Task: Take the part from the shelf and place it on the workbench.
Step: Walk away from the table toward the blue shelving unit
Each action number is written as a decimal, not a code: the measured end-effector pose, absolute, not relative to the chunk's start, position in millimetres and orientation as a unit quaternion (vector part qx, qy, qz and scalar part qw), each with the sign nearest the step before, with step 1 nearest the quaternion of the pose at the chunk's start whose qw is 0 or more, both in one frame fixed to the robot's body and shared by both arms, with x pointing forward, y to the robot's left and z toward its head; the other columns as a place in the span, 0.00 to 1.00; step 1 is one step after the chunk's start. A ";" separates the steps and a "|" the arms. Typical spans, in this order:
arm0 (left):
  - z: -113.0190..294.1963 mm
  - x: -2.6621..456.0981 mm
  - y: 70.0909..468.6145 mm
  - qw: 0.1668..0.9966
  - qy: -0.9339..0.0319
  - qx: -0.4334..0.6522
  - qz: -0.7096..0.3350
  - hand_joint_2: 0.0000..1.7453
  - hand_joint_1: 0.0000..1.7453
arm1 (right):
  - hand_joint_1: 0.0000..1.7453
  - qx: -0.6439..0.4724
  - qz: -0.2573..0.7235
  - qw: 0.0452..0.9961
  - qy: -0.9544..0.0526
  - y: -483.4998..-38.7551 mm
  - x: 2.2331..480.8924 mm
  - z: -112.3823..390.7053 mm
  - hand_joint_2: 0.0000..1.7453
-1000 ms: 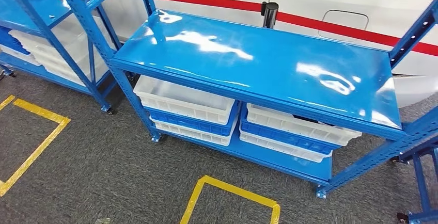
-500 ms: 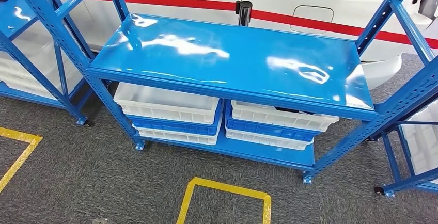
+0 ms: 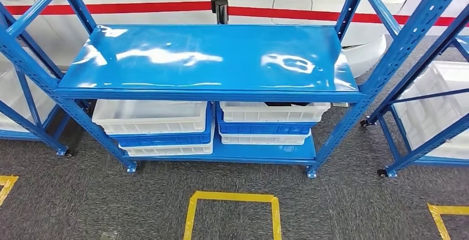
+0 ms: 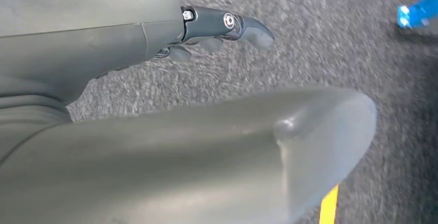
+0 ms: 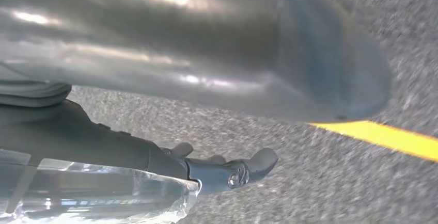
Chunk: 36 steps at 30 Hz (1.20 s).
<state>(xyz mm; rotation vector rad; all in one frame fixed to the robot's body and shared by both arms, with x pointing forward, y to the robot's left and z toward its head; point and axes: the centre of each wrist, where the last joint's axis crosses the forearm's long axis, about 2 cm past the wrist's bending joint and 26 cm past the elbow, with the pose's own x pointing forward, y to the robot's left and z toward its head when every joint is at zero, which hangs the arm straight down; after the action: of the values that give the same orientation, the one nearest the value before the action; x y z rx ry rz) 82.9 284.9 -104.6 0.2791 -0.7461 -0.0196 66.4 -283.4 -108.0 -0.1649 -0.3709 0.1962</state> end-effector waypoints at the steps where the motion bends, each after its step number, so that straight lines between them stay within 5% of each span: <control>1: -104.6 82.8 284.8 0.922 -0.363 0.136 -0.010 0.00 0.00 | 0.00 -0.081 0.098 0.975 -0.184 -283.2 67.1 -107.9 0.00; 16: -104.5 83.3 283.8 0.928 -0.346 0.138 -0.005 0.00 0.00 | 0.00 -0.106 0.112 0.971 -0.182 -282.1 65.4 -107.9 0.00; 20: -104.5 83.4 283.1 0.929 -0.345 0.135 -0.007 1.00 0.00 | 0.00 -0.105 0.112 0.972 -0.180 -282.8 62.3 -108.4 0.00; 22: -104.4 83.6 282.7 0.929 -0.346 0.134 -0.008 1.00 0.00 | 0.00 -0.105 0.112 0.972 -0.178 -283.6 60.1 -108.7 0.00; 26: -104.1 85.2 282.1 0.928 -0.347 0.132 -0.009 1.00 0.00 | 0.00 -0.107 0.112 0.972 -0.179 -284.4 60.9 -108.6 1.00; 31: -104.9 81.7 282.3 0.931 -0.342 0.127 -0.010 1.00 0.00 | 0.00 -0.100 0.109 0.973 -0.176 -284.3 57.2 -109.2 1.00; 35: -106.5 72.7 284.9 0.940 -0.319 0.119 -0.004 0.00 0.00 | 0.00 -0.089 0.095 0.978 -0.165 -284.2 48.2 -110.4 0.00; 36: -107.0 70.2 286.2 0.943 -0.312 0.118 -0.001 0.00 0.00 | 0.00 -0.086 0.091 0.979 -0.162 -284.2 46.0 -110.7 0.00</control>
<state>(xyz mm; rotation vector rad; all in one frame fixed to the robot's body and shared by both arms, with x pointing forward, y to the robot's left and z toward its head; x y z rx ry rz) 70.2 286.2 -107.0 0.2398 -0.6366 -0.0018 46.0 -284.2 -110.7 -0.1736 -0.3266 0.1833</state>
